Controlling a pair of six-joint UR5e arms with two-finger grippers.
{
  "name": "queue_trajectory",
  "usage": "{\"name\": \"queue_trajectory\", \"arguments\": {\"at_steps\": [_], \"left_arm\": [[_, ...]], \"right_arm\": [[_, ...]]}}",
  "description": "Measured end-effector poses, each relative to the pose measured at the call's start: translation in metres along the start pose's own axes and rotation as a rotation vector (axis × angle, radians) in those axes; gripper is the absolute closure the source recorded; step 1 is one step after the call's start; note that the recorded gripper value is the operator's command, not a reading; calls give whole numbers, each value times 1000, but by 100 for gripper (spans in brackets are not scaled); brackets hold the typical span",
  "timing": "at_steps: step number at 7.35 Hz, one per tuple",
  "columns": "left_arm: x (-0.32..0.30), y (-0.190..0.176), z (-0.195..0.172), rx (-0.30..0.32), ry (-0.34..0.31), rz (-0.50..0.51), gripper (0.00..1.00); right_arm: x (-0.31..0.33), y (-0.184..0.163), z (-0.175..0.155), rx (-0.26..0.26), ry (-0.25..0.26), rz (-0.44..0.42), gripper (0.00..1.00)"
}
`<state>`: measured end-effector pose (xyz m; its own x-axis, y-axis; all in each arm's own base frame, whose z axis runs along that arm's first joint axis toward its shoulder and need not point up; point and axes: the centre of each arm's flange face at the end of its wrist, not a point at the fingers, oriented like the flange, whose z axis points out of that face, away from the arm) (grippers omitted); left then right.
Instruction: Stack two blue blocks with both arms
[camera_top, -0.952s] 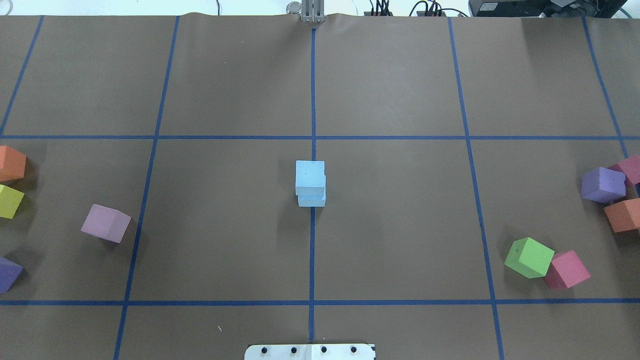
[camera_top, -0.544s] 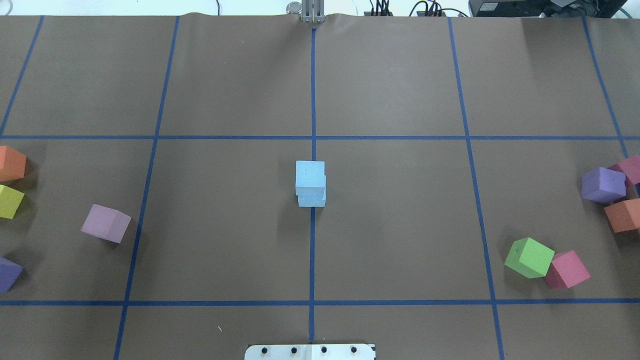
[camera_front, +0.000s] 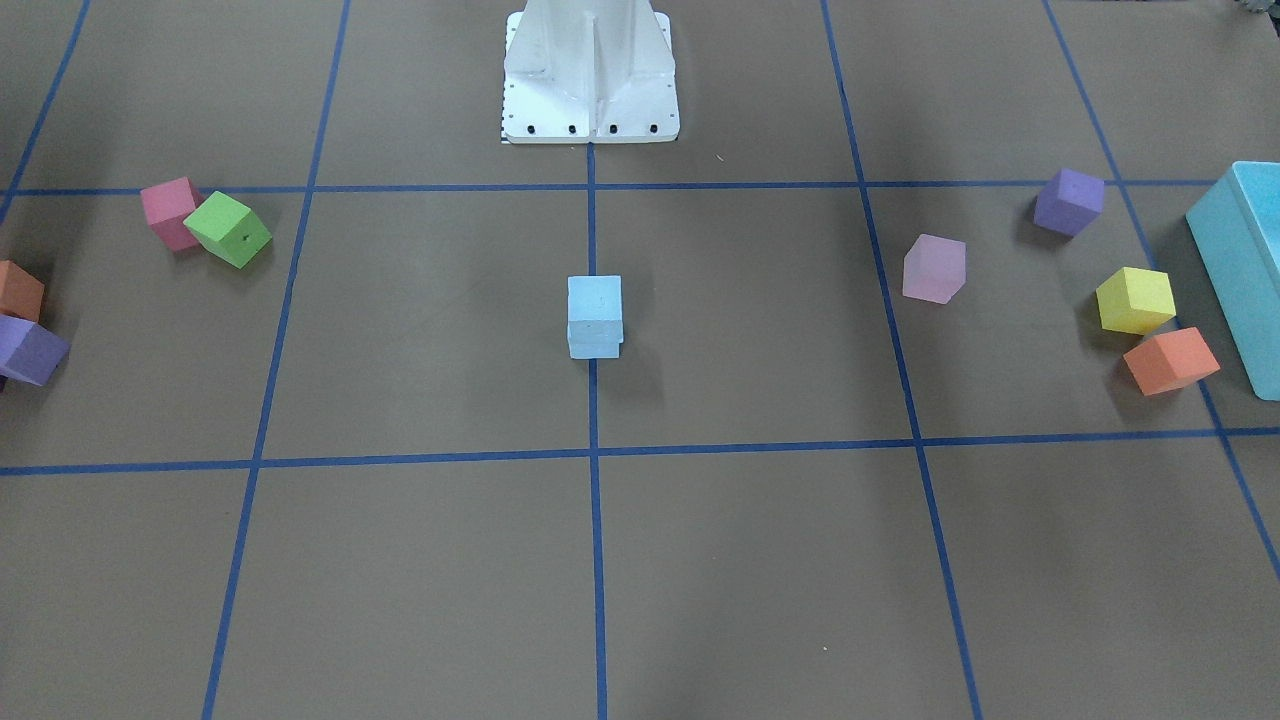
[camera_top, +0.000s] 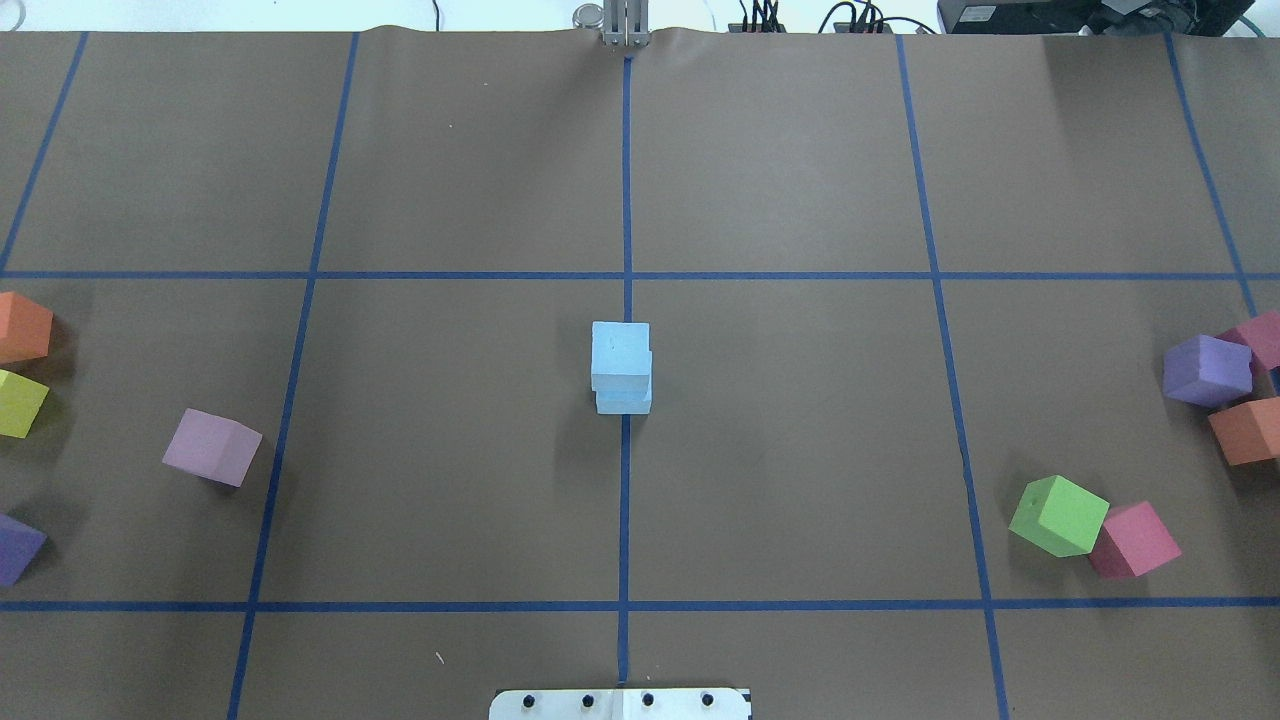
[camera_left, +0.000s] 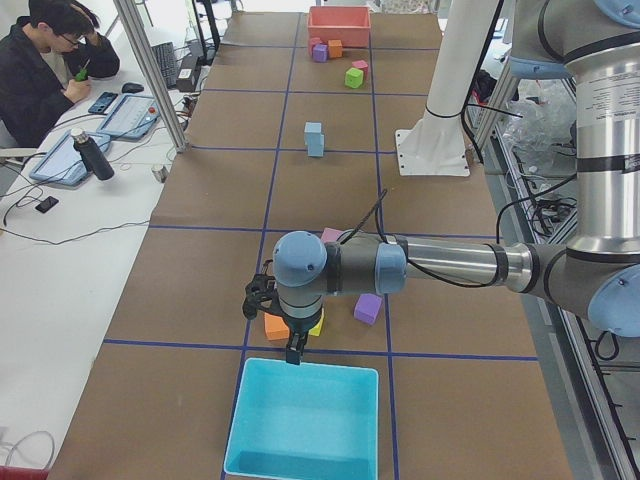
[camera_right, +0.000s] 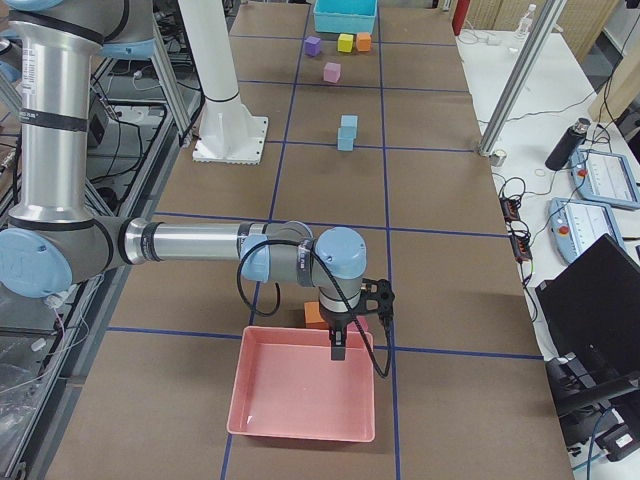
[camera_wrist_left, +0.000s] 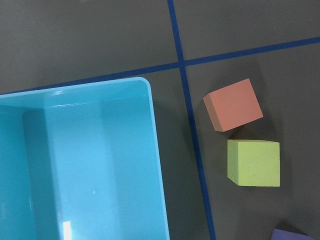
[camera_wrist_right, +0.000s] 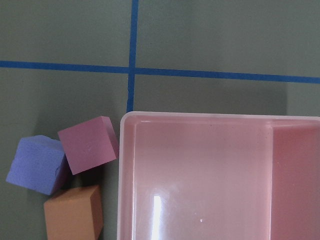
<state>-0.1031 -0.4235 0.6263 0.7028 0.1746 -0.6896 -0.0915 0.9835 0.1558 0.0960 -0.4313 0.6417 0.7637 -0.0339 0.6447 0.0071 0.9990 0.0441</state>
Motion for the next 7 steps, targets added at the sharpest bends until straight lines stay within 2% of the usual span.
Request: {"name": "queue_trajectory", "arguments": {"at_steps": [7], "left_arm": [[-2,1,1,-2,-1,-8,0]], "right_arm": [[-2,-1,-2,5,0,-3,0]]}}
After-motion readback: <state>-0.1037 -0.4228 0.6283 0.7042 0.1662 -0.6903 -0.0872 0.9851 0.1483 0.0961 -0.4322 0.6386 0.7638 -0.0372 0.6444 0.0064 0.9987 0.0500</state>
